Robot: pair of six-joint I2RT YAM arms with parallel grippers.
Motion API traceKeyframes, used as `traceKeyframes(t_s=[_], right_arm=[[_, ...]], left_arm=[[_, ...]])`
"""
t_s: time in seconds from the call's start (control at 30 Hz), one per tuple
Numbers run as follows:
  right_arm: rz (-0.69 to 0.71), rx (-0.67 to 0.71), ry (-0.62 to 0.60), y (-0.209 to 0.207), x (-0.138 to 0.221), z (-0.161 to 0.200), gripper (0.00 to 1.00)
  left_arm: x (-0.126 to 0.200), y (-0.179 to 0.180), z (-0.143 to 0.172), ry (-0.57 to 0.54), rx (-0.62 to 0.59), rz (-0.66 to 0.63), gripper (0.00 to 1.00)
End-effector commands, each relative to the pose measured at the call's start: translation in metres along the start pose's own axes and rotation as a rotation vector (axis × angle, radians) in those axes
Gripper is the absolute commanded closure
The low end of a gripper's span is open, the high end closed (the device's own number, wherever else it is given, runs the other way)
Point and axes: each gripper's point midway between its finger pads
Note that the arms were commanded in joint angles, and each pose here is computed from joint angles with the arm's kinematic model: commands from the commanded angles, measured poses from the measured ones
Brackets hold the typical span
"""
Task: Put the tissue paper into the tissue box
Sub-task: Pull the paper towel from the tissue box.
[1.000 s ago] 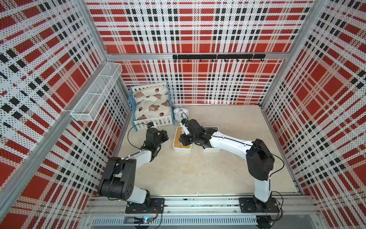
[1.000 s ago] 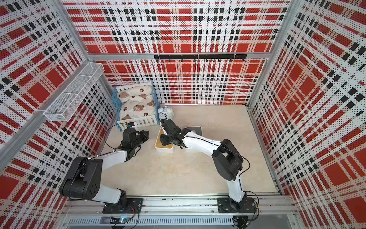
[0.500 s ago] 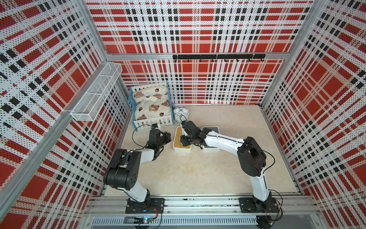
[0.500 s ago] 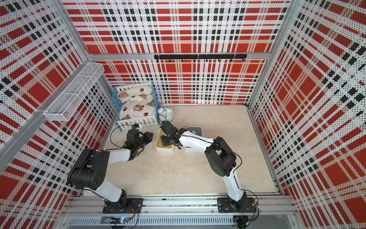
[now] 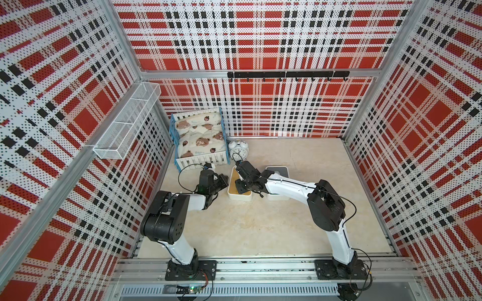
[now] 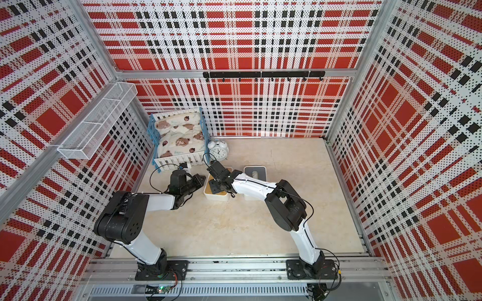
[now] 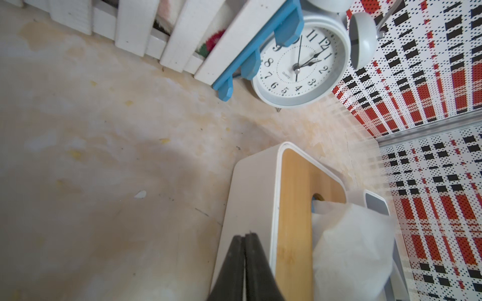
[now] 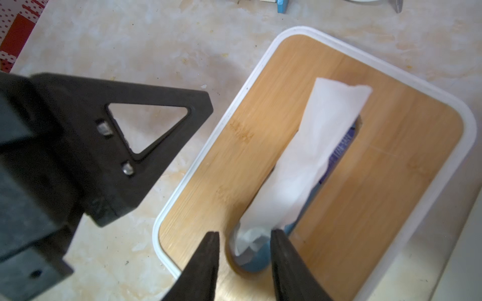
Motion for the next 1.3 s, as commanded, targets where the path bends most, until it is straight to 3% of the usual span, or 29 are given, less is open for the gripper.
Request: traceKeyframes(t_s=[0.0, 0.3, 0.47, 0.8, 1.27], right_arm=[[0.041, 0.010, 0.004, -0.003, -0.008, 0.001, 0.61], [0.117, 0.016, 0.003, -0.015, -0.019, -0.001, 0.74], [0.117, 0.014, -0.016, -0.014, -0.014, -0.005, 1.00], [0.071, -0.018, -0.101, -0.012, 0.018, -0.020, 1.00], [-0.253, -0.179, -0.140, -0.007, 0.041, -0.028, 1.00]], left_arm=[[-0.003, -0.012, -0.011, -0.025, -0.014, 0.042, 0.90], [-0.002, -0.015, -0.012, -0.025, -0.018, 0.050, 0.90], [-0.002, -0.015, -0.012, -0.025, -0.018, 0.052, 0.90], [0.000, -0.015, -0.013, -0.027, -0.016, 0.055, 0.90], [-0.001, -0.015, -0.013, -0.022, -0.013, 0.059, 0.90]])
Point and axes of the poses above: each gripper's point midway between its finger pads, its own x axis back along the fingers, its own y axis along the line the jaws close on, z = x × y, and after that the axes turned 6 degrees about -x, right-handed
